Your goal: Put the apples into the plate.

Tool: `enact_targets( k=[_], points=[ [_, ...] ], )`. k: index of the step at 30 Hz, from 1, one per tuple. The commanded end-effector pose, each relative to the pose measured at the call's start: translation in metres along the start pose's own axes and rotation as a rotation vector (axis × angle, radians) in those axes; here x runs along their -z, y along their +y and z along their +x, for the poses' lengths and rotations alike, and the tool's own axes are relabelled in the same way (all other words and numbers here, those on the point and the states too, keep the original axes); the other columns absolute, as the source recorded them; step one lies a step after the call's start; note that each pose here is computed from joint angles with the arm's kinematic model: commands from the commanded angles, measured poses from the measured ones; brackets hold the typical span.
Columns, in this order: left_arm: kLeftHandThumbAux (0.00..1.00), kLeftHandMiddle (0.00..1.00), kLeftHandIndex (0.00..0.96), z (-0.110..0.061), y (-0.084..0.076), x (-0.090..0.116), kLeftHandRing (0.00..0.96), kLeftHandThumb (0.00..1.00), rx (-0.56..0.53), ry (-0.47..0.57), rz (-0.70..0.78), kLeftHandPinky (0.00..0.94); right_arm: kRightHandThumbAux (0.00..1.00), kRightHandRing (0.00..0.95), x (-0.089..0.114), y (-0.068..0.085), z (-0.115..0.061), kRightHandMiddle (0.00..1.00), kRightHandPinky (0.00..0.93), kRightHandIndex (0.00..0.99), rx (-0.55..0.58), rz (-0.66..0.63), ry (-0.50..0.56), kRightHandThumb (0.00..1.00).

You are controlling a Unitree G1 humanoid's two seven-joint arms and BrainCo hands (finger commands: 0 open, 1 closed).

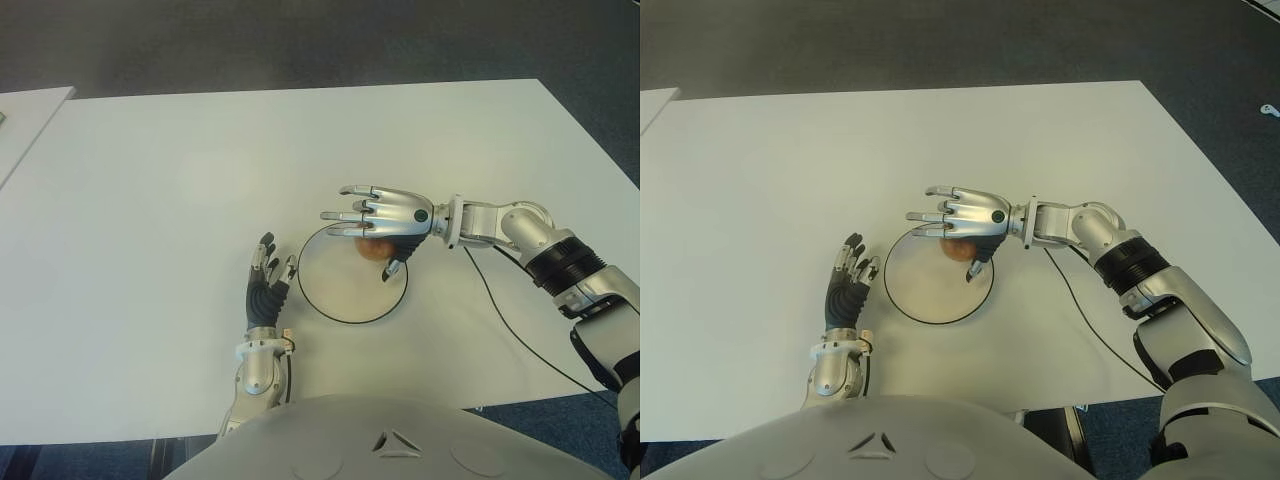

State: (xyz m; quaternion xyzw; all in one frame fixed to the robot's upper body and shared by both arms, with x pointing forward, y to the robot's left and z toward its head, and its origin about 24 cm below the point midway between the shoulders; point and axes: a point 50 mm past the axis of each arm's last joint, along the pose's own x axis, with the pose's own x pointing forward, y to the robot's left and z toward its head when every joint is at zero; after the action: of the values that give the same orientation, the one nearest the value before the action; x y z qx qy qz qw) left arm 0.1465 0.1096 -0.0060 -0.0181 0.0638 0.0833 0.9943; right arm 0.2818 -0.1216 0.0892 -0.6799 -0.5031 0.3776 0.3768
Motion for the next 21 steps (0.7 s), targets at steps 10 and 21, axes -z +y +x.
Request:
enact_targets(
  k=[10,21],
  points=[
    [0.607,0.026,0.042,0.0041,-0.0093,-0.002,0.0,0.0,-0.005,0.004,-0.037,0.0,0.433,0.0,0.0033,-0.0019,-0.0007,0.0,0.0,0.0,0.001,-0.016,0.0,0.0],
    [0.619,0.016,0.035,0.0043,-0.0102,-0.0021,0.0,0.0,-0.005,0.005,-0.04,0.0,0.444,0.0,0.0029,-0.0021,-0.0004,0.0,0.0,0.0,0.014,-0.002,-0.001,0.0]
  ],
)
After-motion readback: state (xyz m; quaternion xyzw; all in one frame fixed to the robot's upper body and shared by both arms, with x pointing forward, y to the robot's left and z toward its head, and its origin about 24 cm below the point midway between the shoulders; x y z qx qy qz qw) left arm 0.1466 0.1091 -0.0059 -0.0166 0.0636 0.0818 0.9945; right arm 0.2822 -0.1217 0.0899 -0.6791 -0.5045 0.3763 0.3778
